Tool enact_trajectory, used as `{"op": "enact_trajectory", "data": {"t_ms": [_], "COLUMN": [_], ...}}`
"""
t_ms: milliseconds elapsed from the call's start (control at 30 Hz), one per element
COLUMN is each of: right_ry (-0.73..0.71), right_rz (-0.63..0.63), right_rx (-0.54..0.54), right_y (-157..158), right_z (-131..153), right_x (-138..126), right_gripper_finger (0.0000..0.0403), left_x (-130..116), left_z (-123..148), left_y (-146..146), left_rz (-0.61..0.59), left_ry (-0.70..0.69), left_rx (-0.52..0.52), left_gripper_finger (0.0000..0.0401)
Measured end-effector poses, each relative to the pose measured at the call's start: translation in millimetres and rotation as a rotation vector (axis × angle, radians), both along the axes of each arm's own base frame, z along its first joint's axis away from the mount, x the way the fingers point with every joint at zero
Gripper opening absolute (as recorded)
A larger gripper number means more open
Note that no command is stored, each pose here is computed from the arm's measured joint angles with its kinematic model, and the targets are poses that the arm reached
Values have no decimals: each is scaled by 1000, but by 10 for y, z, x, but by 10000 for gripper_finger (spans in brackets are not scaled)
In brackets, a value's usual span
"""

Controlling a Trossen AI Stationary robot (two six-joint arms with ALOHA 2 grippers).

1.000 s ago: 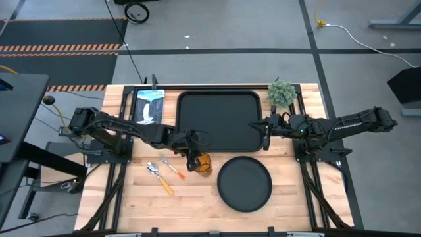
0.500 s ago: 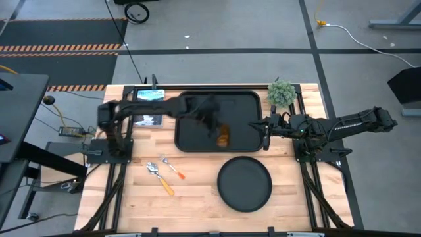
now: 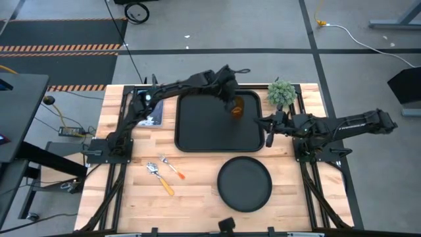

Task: Pick and place plate/cup/fork/spoon on tray
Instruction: Put the brown cup on the black tray

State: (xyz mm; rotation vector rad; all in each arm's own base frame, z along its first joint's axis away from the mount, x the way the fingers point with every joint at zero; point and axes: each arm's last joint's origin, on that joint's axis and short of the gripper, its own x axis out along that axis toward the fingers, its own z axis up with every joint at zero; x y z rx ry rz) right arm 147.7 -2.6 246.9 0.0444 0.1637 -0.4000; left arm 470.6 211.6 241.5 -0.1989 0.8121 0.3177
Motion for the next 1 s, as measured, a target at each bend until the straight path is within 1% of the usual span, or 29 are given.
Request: {"op": "enact_trajectory", "data": {"t_ms": [133,200,267,367,467,667,767,833,933,1000], "right_ry": [0,3,6,4,2,-2,-2,-2,-1,1], "right_rz": [-12,-14,-14,-15,-14,-13,-13,-13,-13,-13], "right_rx": [-1,-1,-2,0,5,12,13,13,16,16], "right_y": [-19,-22,-22,-22,-22,-21,-21,-21,-21,-19], "right_z": [5,1,-2,-1,0,0,0,0,-2,-6], "right_x": [-20,-20,-17,-16,-16,-16,-16,-16,-15,-9], "right_gripper_finger": [9,9,9,9,9,9,9,9,9,9], "left_x": [32,26,11,18,52,138,136,108,23,-51], "left_z": [-195,-234,-240,-255,-263,-227,-149,-18,210,330], "left_y": [248,325,369,359,325,295,299,292,241,167], "left_rz": [39,50,62,56,45,6,-19,-43,-84,-127], "left_ry": [63,85,99,103,97,36,28,9,1,40], "left_rx": [-32,-50,-50,-46,-26,37,66,79,114,128], "left_gripper_finger": [16,16,18,31,61,139,167,179,186,186]}}
